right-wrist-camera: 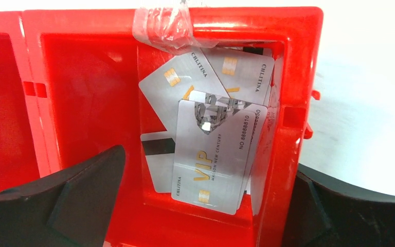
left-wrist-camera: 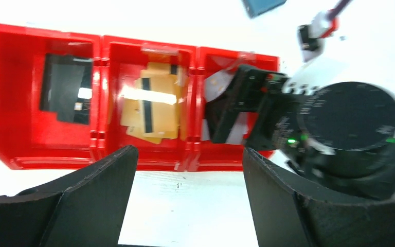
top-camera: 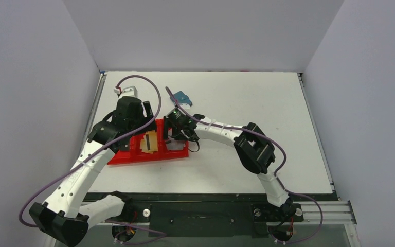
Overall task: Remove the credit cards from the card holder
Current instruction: Move the storage box to the corner of the board.
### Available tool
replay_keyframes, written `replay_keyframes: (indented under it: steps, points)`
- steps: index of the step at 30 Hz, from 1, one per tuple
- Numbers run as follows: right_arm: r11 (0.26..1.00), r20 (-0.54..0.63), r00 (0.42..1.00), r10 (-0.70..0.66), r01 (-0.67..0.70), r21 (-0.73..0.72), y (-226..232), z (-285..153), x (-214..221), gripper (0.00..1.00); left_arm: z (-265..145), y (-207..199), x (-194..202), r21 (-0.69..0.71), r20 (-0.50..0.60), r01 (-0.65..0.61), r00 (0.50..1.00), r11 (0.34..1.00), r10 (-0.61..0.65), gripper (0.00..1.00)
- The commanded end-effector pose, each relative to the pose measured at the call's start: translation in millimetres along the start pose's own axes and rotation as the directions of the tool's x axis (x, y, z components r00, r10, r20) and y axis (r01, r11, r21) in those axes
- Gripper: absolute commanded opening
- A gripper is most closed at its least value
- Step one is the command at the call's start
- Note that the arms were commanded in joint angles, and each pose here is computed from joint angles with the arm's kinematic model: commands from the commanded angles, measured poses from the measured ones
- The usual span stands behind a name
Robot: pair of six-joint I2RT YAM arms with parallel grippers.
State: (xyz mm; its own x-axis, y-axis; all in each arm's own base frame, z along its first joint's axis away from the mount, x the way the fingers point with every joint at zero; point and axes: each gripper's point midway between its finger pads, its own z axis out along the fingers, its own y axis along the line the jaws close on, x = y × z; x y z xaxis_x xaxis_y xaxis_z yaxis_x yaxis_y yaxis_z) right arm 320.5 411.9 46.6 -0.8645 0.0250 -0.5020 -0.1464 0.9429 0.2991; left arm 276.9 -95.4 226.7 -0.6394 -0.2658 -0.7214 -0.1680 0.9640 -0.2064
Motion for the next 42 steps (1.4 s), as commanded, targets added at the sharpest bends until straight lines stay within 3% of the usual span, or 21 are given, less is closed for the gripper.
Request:
replay_keyframes:
  steps: [1, 13, 22, 31, 36, 42]
  points:
    - [0.993, 0.026, 0.999, 0.033, -0.030, -0.112, 59, 5, -6, 0.99, -28, 1, -34, 0.016, 0.094, 0.041, 0.995, 0.999, -0.043, 0.73]
    - [0.953, 0.014, 1.000, 0.017, -0.011, -0.302, 146, 12, -1, 0.98, -41, 5, -40, 0.022, 0.109, 0.066, 0.992, 0.998, -0.068, 0.73]
    - [0.926, 0.048, 0.998, 0.038, -0.017, -0.378, 147, -21, -31, 0.99, -45, 7, -45, 0.024, 0.129, 0.080, 0.988, 0.997, -0.082, 0.73]
    - [0.895, 0.121, 0.992, 0.042, 0.017, -0.446, 135, -83, -79, 0.99, -49, 4, -56, 0.042, 0.159, 0.093, 0.982, 0.995, -0.098, 0.73]
    - [0.952, 0.192, 0.981, 0.023, 0.037, -0.304, 81, -77, -119, 0.99, -47, 4, -53, 0.049, 0.153, 0.103, 0.982, 0.994, -0.109, 0.73]
    - [0.984, 0.252, 0.953, -0.170, 0.177, -0.005, 12, -35, -156, 0.99, -45, 6, -44, 0.052, 0.131, 0.108, 0.985, 0.993, -0.114, 0.73]
